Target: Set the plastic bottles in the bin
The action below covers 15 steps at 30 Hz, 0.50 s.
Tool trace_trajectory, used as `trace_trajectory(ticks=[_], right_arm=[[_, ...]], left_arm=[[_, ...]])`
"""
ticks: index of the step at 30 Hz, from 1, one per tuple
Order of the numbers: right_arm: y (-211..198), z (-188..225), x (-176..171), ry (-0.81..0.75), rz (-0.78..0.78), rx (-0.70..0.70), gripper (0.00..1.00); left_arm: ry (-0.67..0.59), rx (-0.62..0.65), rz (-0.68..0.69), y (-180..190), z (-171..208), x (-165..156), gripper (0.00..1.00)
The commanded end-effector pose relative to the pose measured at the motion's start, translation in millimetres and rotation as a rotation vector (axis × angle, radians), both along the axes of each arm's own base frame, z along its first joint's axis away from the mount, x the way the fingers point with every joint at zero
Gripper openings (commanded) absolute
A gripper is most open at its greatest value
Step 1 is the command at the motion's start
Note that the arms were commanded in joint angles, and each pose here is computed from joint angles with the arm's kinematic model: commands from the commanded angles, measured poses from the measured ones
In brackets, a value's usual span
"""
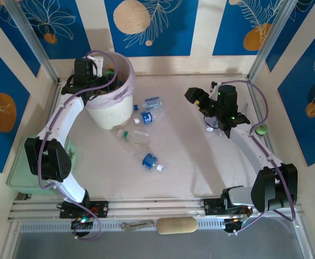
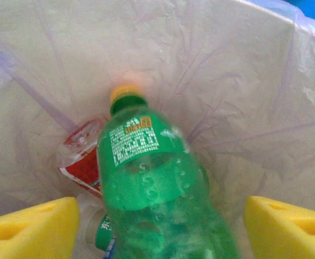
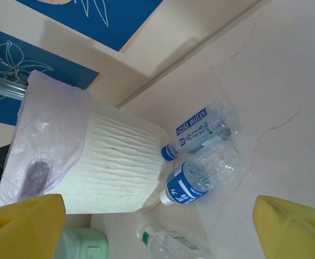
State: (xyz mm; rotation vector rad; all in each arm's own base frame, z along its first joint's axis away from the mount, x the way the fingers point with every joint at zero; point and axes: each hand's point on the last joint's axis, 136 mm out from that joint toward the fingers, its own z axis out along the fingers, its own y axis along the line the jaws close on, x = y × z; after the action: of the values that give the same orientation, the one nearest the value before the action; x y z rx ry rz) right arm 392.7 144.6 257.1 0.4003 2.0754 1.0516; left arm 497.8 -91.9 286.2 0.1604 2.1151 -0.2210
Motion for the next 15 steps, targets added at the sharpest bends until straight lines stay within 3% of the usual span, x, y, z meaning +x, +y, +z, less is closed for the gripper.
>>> trace_trajectory(ticks=[1,5,15], right_arm=[[-3.6,0.7,0.8,0.01,0.011,-0.046,0.9],[-16.9,-8.6,3.3,0.052,0.007,-0.134,0.91],[-70.6,-57.3,29.7,0.277,-0.013,-0.365,0.91]], left_arm=[[-0.011,-0.024,0.009,4.7,8.7,-4.7,0.88],[-0.053,-0.086,-0.02,-3.9,31.2,-13.9,1.0],[-0.172,-0.243,-0.214,-70.5,80.7,-68.2,1.0]])
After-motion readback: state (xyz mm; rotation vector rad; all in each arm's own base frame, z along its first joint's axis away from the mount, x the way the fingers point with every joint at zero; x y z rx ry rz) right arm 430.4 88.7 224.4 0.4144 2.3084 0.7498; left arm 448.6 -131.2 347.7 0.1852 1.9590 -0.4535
